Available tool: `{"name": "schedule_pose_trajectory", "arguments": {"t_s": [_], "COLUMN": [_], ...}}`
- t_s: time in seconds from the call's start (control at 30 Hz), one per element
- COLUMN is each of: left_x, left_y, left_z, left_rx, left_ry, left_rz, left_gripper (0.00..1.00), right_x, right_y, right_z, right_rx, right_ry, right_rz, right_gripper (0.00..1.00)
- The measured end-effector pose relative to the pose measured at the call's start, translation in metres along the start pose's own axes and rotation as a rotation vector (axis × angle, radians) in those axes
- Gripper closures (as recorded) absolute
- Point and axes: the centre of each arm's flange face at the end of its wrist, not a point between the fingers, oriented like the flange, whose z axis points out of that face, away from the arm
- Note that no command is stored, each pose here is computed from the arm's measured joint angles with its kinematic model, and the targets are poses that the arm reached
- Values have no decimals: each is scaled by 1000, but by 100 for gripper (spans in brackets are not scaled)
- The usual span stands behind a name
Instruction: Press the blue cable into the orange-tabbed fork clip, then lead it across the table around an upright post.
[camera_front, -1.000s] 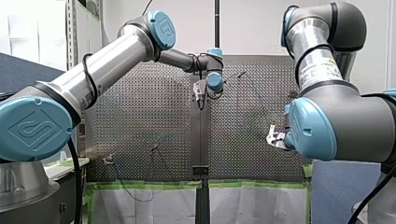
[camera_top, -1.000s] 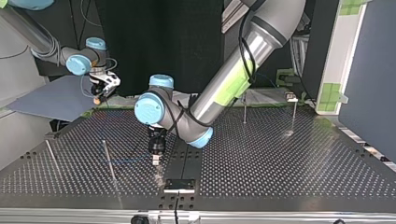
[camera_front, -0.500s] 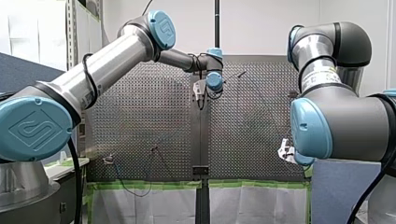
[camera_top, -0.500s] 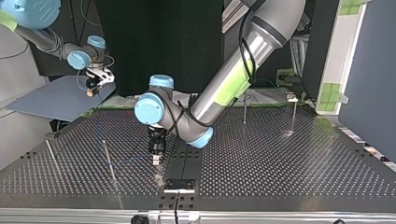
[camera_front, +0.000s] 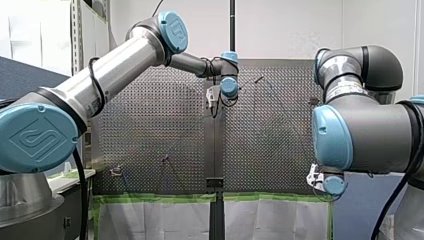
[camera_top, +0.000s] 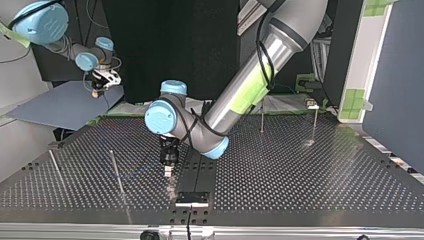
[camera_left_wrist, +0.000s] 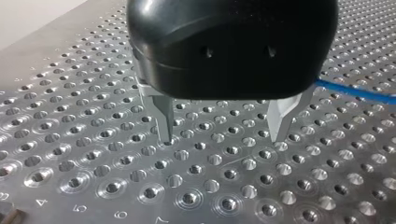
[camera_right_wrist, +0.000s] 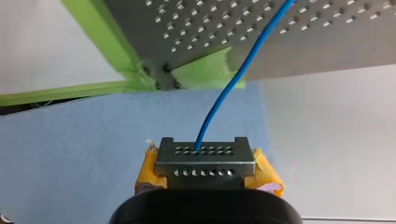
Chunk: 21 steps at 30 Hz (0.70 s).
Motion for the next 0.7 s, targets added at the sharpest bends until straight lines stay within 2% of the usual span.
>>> {"name": "schedule_pose_trajectory", "arguments": {"t_s": [0.37, 0.7], "left_x": [2, 3], "left_y": [0, 0], "left_z": [-2, -10], "left_rx": [-1, -35], "left_ry": [17, 45], "left_rz": [24, 36], "left_gripper": [0, 0], "right_x": [-54, -47], "right_y": [23, 29], "right_z": [2, 20], "right_rx": [-28, -25], "right_ry": [-65, -46], "right_rz": [3, 9], "right_gripper": [100, 100]}}
